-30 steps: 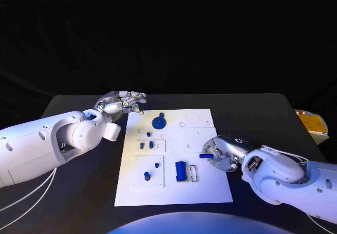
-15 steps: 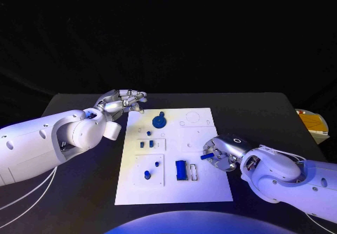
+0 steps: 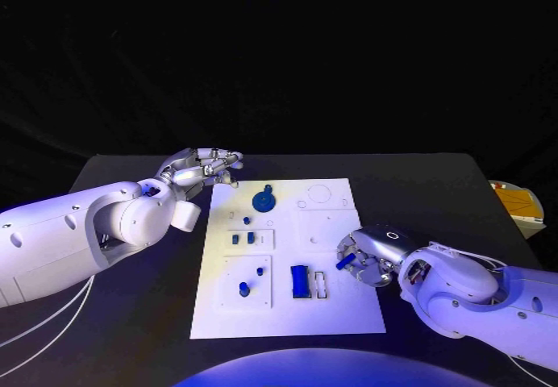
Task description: Assemble the parts on the task board
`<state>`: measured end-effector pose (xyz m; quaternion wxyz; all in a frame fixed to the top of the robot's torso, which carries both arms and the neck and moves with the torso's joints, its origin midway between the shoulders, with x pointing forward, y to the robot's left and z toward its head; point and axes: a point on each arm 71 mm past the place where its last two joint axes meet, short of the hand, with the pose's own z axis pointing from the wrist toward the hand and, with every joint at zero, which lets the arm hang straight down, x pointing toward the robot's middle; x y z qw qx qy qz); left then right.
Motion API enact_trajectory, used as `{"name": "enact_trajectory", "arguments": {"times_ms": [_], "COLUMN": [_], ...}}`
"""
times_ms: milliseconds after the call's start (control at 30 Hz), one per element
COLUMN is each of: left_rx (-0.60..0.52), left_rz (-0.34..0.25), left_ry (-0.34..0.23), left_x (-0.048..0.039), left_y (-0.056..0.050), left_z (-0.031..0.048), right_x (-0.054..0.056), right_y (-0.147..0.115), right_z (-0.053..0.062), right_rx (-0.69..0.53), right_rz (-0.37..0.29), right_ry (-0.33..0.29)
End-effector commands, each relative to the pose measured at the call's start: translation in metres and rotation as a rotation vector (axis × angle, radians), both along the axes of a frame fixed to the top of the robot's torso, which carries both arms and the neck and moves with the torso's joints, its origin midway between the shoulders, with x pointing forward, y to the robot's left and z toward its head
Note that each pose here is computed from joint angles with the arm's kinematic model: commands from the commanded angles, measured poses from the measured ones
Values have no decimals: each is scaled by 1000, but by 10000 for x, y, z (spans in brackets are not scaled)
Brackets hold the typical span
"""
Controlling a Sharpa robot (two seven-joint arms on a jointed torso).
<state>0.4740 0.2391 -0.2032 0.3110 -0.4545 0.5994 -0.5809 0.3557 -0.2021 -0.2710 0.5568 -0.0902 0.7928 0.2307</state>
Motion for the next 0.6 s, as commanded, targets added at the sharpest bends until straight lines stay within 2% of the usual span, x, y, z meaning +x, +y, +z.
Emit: {"name": "enact_trajectory", "arguments": {"times_ms": [33, 600], "left_rx": [-8, -6], "left_rz": [-18, -17], "left_ry": [-4, -2], "left_x": [-6, -5], "left_y": [-19, -9], "left_z": [10, 6], "right_x": [-32, -98], "right_y": [22, 26], "right_z": [-9, 8], "right_rx": [-24, -36], "right_rz": [39, 77], "right_ry": [0, -6]}}
